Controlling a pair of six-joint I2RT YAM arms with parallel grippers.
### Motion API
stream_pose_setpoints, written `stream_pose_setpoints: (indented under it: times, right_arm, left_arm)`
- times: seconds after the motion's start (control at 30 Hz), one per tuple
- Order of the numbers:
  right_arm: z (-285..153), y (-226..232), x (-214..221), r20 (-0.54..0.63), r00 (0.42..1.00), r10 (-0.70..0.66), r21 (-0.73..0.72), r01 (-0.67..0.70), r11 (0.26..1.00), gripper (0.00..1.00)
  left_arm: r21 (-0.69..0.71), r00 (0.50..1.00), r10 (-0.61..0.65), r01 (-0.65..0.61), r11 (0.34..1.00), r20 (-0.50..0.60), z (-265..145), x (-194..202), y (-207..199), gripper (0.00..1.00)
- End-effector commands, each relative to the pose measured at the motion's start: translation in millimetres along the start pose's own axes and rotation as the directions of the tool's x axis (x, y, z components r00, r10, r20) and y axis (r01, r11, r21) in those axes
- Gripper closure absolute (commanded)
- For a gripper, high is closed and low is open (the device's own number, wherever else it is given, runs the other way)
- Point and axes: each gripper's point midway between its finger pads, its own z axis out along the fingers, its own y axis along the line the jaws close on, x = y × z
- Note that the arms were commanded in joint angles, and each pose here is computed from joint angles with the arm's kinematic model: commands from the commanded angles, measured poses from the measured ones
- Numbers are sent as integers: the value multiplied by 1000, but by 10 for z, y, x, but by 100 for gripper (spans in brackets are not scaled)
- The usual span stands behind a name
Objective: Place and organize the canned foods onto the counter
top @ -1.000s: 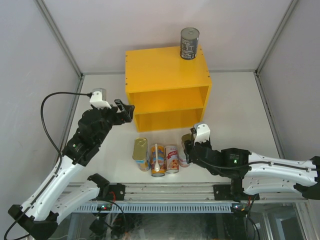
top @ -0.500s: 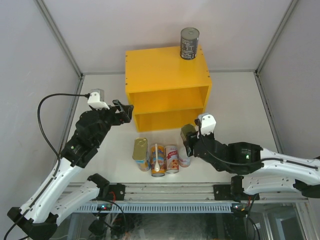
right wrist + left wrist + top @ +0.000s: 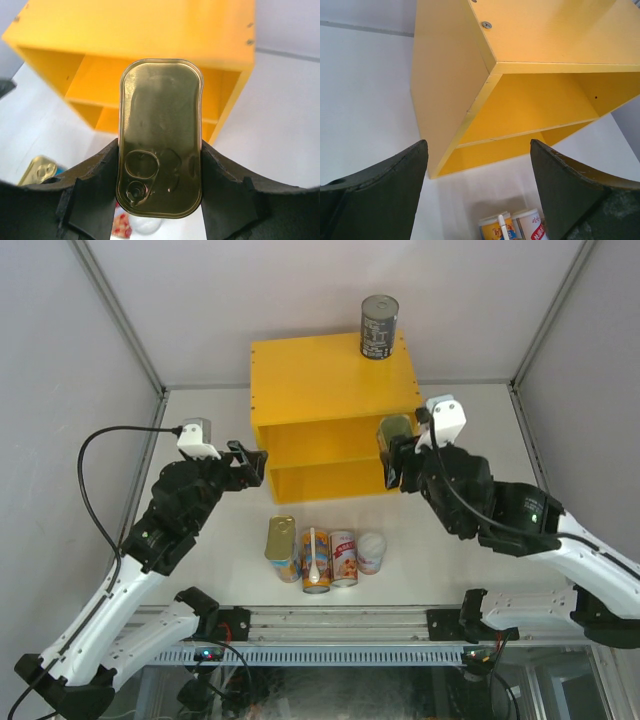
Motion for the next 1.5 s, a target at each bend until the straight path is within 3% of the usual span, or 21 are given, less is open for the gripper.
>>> stream_pose_setpoints:
  times: [0.0, 0.37, 0.73, 1.47]
  right_arm:
    - [62, -131, -573, 115, 993, 2, 8, -3, 1000, 100]
    - [630, -484, -932, 112, 992, -56, 64, 49, 997, 100]
    - [1090, -697, -968, 59, 997, -40, 47, 37, 998, 100]
    - [1366, -811, -896, -68, 996, 51, 113, -43, 993, 100]
  left_arm:
    - [39, 999, 21, -23, 999, 37, -13, -137, -93, 13]
    - [49, 999, 12, -14, 999, 46, 116, -125, -136, 13]
    - [42, 999, 4, -6, 999, 40, 136, -60, -99, 13]
    - [39, 999, -31, 30, 999, 42, 134, -25, -83, 14]
